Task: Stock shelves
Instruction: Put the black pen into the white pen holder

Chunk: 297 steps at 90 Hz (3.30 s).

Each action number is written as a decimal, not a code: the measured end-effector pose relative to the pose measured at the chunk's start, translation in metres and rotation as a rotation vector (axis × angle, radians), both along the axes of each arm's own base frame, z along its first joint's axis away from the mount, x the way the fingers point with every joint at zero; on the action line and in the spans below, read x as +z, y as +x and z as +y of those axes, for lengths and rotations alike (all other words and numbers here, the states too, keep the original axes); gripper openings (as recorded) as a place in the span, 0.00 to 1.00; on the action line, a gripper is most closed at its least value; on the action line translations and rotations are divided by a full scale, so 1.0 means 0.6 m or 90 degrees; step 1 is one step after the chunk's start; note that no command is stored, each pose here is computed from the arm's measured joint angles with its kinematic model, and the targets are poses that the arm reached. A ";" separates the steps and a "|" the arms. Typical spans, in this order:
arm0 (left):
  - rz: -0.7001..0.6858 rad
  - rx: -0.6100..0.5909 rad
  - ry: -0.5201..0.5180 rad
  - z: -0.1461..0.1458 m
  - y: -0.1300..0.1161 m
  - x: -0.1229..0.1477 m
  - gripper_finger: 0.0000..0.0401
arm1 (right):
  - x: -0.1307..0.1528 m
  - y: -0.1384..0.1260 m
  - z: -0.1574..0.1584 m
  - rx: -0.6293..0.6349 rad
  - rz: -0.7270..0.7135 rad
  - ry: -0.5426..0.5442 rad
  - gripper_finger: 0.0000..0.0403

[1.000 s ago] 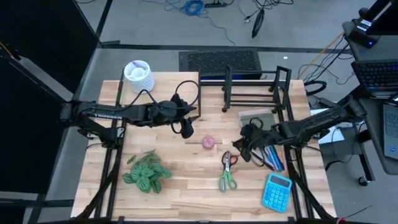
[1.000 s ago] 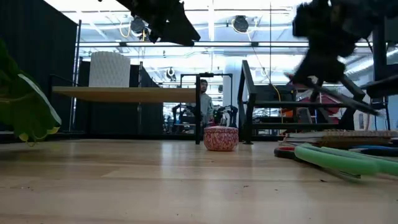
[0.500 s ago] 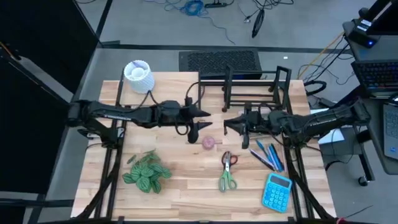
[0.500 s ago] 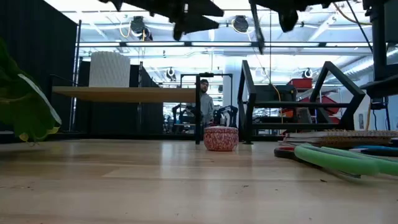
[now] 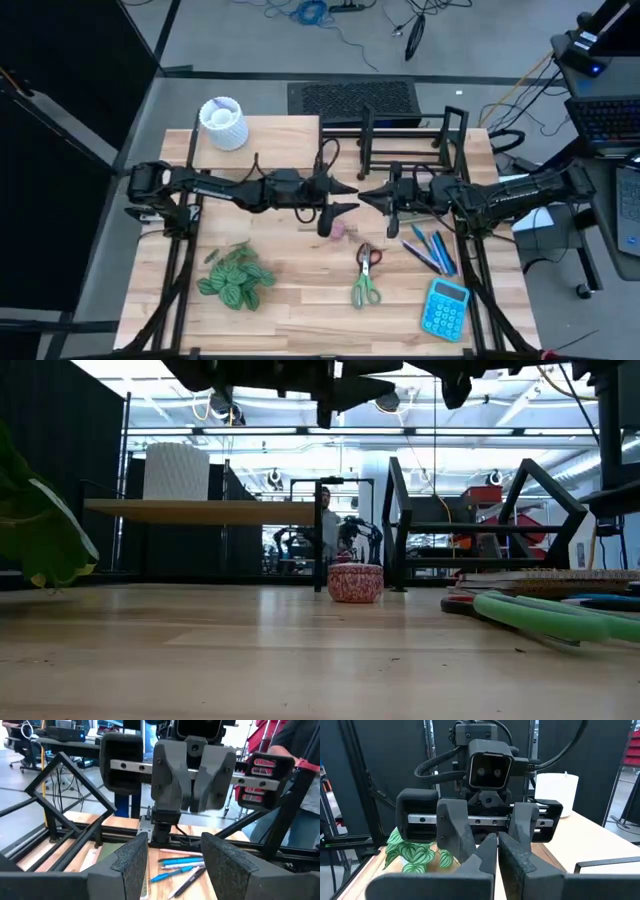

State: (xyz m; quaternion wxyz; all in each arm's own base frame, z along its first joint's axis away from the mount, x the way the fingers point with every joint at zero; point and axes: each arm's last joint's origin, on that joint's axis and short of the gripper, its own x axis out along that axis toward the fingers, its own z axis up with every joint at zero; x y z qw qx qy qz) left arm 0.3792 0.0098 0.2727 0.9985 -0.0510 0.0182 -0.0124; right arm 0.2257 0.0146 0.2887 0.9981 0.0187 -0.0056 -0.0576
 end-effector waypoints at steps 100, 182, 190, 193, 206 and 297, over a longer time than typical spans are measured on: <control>0.281 0.103 0.018 0.007 -0.081 0.012 0.43 | -0.196 0.073 -0.102 -0.063 0.604 0.045 0.33; 0.317 0.106 0.022 0.007 -0.085 0.003 0.43 | -0.291 0.113 -0.109 -0.028 0.743 0.081 0.11; 0.317 0.106 0.022 0.007 -0.085 0.003 0.43 | -0.294 0.113 -0.109 -0.040 0.744 0.099 0.04; 0.317 0.106 0.022 0.007 -0.085 0.003 0.43 | -0.294 0.113 -0.109 -0.044 0.743 0.102 0.03; 0.317 0.106 0.022 0.007 -0.085 0.003 0.43 | -0.286 0.111 -0.108 -0.056 0.731 0.116 0.04; 0.205 0.109 0.016 0.009 -0.066 0.021 0.43 | -0.038 0.031 -0.089 -0.046 0.350 0.073 0.02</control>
